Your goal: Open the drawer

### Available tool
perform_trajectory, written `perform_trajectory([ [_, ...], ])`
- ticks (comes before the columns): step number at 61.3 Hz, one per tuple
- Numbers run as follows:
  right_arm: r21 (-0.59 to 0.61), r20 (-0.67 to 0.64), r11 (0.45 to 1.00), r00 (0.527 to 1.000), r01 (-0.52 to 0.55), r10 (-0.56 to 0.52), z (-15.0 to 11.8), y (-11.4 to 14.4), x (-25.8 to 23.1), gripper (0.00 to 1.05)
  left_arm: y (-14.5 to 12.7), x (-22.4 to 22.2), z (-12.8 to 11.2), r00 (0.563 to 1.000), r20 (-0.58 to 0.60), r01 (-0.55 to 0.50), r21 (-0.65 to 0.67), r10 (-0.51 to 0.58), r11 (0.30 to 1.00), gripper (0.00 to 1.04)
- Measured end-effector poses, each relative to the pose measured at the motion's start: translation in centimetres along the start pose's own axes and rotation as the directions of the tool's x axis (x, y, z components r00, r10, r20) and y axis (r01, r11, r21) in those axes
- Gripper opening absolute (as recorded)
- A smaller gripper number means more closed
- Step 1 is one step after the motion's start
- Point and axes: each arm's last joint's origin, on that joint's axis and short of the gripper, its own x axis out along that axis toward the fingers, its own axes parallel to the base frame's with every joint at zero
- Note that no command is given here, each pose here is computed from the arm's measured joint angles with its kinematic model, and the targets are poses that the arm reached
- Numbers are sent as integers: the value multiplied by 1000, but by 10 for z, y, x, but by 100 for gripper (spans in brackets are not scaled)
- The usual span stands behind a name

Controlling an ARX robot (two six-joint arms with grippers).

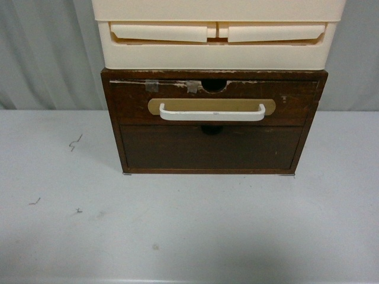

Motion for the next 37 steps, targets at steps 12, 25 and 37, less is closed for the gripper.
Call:
perform_trajectory([
  [12, 0, 0, 1000, 1000, 0, 0, 0, 0, 0, 98, 0, 0, 0, 1000, 0, 0, 0, 0, 1000, 98],
  [25, 0, 0, 1000, 1000, 0, 0, 0, 0, 0, 98, 0, 0, 0, 1000, 0, 0, 0, 0, 1000, 98],
  [37, 0, 0, 1000, 1000, 0, 0, 0, 0, 0, 98, 0, 0, 0, 1000, 0, 0, 0, 0, 1000, 98],
])
